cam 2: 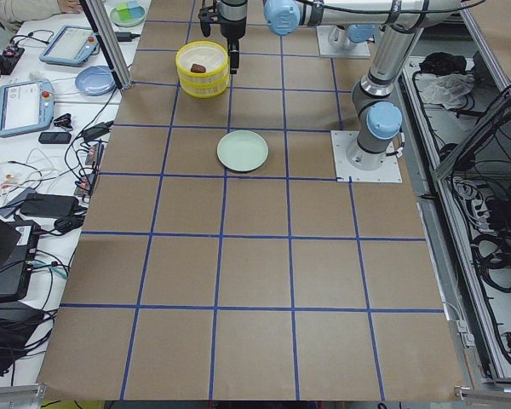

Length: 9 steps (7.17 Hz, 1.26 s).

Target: Stack buns with steamer

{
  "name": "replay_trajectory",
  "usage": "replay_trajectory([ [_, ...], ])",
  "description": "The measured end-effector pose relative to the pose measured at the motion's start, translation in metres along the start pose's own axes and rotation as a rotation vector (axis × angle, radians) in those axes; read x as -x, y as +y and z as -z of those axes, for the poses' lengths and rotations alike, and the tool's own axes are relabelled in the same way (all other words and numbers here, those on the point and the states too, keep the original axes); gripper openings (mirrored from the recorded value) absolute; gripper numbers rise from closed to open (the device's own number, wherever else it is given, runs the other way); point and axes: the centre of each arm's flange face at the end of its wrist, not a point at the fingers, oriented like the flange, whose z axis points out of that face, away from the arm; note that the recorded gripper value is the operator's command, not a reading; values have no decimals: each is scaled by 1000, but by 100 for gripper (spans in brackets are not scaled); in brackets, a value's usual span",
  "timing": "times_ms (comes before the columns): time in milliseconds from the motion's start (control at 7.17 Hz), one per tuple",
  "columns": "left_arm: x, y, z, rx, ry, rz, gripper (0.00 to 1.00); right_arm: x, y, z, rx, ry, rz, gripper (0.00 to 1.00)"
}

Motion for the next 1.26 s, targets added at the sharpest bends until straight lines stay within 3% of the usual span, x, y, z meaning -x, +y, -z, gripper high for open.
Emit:
replay_trajectory([
  [419,6,15,-4,50,-76,-6,100,-2,0,-2,9,12,1,100],
  [1256,7,19,-5,62,-87,-7,100,-3,0,-5,19,22,0,100],
])
